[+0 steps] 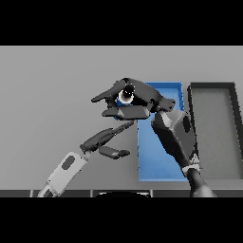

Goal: Pick up the blue pipe and place it into the blue bin.

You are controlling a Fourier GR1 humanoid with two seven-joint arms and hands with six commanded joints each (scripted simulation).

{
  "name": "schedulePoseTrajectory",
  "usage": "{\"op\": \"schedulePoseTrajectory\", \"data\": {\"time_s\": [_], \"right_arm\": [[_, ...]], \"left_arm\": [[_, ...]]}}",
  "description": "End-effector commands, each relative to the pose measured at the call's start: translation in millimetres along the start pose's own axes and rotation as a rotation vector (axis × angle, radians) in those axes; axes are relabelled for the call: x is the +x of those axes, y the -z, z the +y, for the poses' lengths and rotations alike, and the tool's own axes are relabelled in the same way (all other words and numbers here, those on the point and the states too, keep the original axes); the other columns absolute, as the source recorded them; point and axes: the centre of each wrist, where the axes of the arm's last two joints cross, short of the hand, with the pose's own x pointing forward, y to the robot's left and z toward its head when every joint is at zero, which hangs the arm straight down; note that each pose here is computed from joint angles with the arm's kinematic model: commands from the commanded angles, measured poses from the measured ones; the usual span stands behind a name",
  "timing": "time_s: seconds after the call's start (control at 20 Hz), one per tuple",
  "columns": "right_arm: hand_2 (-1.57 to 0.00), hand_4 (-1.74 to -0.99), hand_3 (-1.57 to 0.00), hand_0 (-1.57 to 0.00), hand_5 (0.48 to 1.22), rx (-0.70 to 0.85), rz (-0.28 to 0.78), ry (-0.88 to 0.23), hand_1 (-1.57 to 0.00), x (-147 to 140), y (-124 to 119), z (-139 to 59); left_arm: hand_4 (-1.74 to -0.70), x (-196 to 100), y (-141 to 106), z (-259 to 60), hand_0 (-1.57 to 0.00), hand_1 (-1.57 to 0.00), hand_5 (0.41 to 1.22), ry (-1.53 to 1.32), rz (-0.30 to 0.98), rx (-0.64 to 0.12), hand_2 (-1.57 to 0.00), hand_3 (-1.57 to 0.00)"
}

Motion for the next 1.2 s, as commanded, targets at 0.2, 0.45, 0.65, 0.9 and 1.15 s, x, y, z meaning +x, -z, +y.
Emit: {"op": "schedulePoseTrajectory", "data": {"time_s": [0.2, 0.45, 0.65, 0.9, 1.15], "right_arm": [[-1.57, -1.498, -1.57, -1.57, 1.221, -0.241, 0.019, -0.077, -1.57, 13.3, -9.4, -50.0], [-1.57, -1.499, -1.57, -1.57, 1.221, -0.495, 0.192, -0.060, -1.57, -12.4, -50.6, -106.1], [-1.57, -1.499, -1.57, -1.57, 1.221, -0.653, 0.314, 0.007, -1.57, -47.8, -94.0, -121.1], [-1.57, -1.499, -1.57, -1.57, 1.221, -0.801, 0.523, 0.095, -1.57, -95.5, -140.1, -116.8], [-1.57, -1.586, -1.08, -1.57, 1.221, -0.917, 0.724, 0.147, -1.57, -135.1, -177.3, -98.9]], "left_arm": [[-0.85, 1.8, -2.3, 1.3, 0.00, 0.00, 0.484, 0.012, 0.027, 0.015, 0.00, 0.00], [-0.83, -2.3, -8.3, 4.0, 0.00, 0.00, 0.467, 0.033, 0.026, 0.037, 0.00, 0.00], [-0.82, 2.3, -8.9, 8.2, 0.00, 0.00, 0.462, 0.040, 0.037, 0.041, 0.00, 0.00], [-0.83, 2.2, -9.1, 10.0, 0.00, 0.00, 0.468, 0.044, 0.037, 0.036, 0.00, 0.00], [-0.83, 1.0, -10.5, 5.2, 0.00, 0.00, 0.470, 0.045, 0.029, 0.034, 0.00, 0.00]]}}
